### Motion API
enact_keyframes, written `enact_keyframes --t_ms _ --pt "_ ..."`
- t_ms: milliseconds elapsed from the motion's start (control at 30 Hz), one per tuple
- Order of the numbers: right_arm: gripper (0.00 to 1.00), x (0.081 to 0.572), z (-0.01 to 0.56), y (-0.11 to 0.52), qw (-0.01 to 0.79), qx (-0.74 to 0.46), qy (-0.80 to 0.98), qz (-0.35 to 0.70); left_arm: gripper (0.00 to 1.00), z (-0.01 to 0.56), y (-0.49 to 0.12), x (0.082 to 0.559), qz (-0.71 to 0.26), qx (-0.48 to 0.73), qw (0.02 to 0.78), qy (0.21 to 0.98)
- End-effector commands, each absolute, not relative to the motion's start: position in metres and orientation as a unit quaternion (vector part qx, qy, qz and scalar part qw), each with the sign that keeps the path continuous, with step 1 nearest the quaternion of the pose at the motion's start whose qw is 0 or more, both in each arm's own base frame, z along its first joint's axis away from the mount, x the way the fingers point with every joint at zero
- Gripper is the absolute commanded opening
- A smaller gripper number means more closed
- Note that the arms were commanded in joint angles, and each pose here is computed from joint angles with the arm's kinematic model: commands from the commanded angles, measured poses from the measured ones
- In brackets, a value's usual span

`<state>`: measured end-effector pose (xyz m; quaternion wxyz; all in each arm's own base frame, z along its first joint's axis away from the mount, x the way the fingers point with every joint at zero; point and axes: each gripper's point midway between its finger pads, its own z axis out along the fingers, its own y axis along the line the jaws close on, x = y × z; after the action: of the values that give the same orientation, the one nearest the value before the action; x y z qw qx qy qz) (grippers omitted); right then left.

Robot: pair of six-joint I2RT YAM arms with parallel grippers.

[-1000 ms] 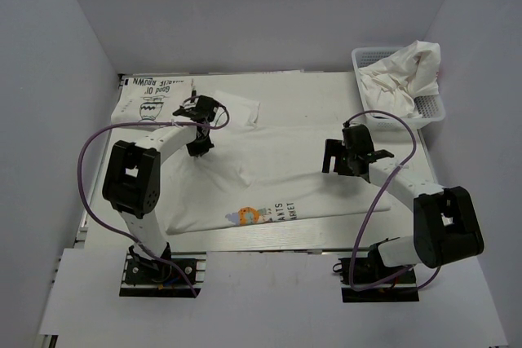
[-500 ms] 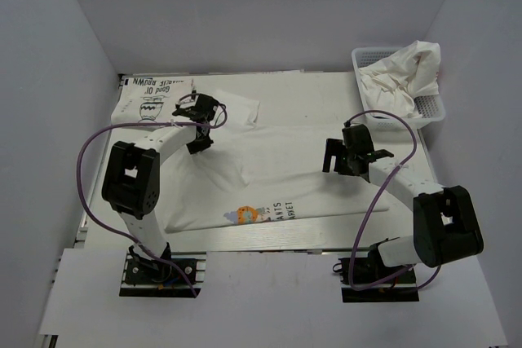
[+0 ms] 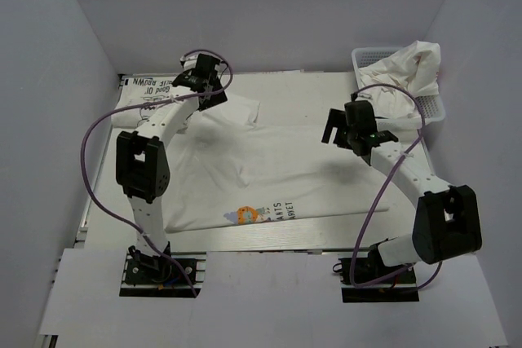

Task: Fold and stack the t-shirts

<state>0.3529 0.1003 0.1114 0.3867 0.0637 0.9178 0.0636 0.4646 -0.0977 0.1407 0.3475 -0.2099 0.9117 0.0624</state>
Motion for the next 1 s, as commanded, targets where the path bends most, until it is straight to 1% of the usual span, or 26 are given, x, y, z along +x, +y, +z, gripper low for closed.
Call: enact_keyframes --t_ms 0,33,67,133,167,300,467,567,633,700,833,900,933,967 --pt "0.9 0.383 0.141 0.094 0.42 0.106 0.9 0.047 1.0 0.166 -0.123 0.516 0.02 -0.144 0.399 0.905" --pt "0.9 0.387 0.135 0.093 0.415 0.107 0.903 0.04 1.0 0.143 -0.126 0.527 0.031 -0.132 0.386 0.912" --pt "0.9 0.395 0.144 0.096 0.424 0.11 0.898 0.044 1.0 0.162 -0.132 0.548 0.025 -0.119 0.413 0.903" --pt "0.9 0.401 0.136 0.098 0.417 0.115 0.9 0.045 1.0 0.158 -0.13 0.568 0.05 -0.117 0.421 0.898" --pt "0.9 0.402 0.134 0.1 0.416 0.115 0.901 0.053 1.0 0.155 -0.133 0.59 0.058 -0.108 0.433 0.893" --pt "0.9 0.406 0.124 0.11 0.407 0.107 0.904 0.078 1.0 0.158 -0.145 0.624 0.044 -0.087 0.475 0.875" --pt "0.9 0.41 0.117 0.107 0.395 0.098 0.911 0.064 1.0 0.137 -0.139 0.658 0.023 -0.099 0.514 0.852" --pt "0.9 0.41 0.116 0.111 0.39 0.081 0.915 0.07 1.0 0.128 -0.134 0.673 0.029 -0.107 0.519 0.848" --pt "0.9 0.406 0.111 0.113 0.382 0.073 0.918 0.074 1.0 0.104 -0.128 0.674 0.035 -0.109 0.509 0.853" --pt "0.9 0.405 0.11 0.114 0.38 0.07 0.919 0.077 1.0 0.094 -0.123 0.677 0.029 -0.117 0.51 0.851" --pt "0.9 0.403 0.106 0.108 0.376 0.075 0.921 0.062 0.9 0.077 -0.122 0.678 0.001 -0.121 0.493 0.862" --pt "0.9 0.405 0.108 0.106 0.38 0.077 0.92 0.057 0.9 0.063 -0.128 0.674 -0.01 -0.112 0.479 0.871" --pt "0.9 0.406 0.108 0.104 0.38 0.079 0.92 0.053 0.88 0.056 -0.13 0.67 -0.017 -0.106 0.472 0.875" --pt "0.9 0.407 0.109 0.105 0.382 0.078 0.919 0.054 0.83 0.047 -0.136 0.666 -0.029 -0.098 0.461 0.882"
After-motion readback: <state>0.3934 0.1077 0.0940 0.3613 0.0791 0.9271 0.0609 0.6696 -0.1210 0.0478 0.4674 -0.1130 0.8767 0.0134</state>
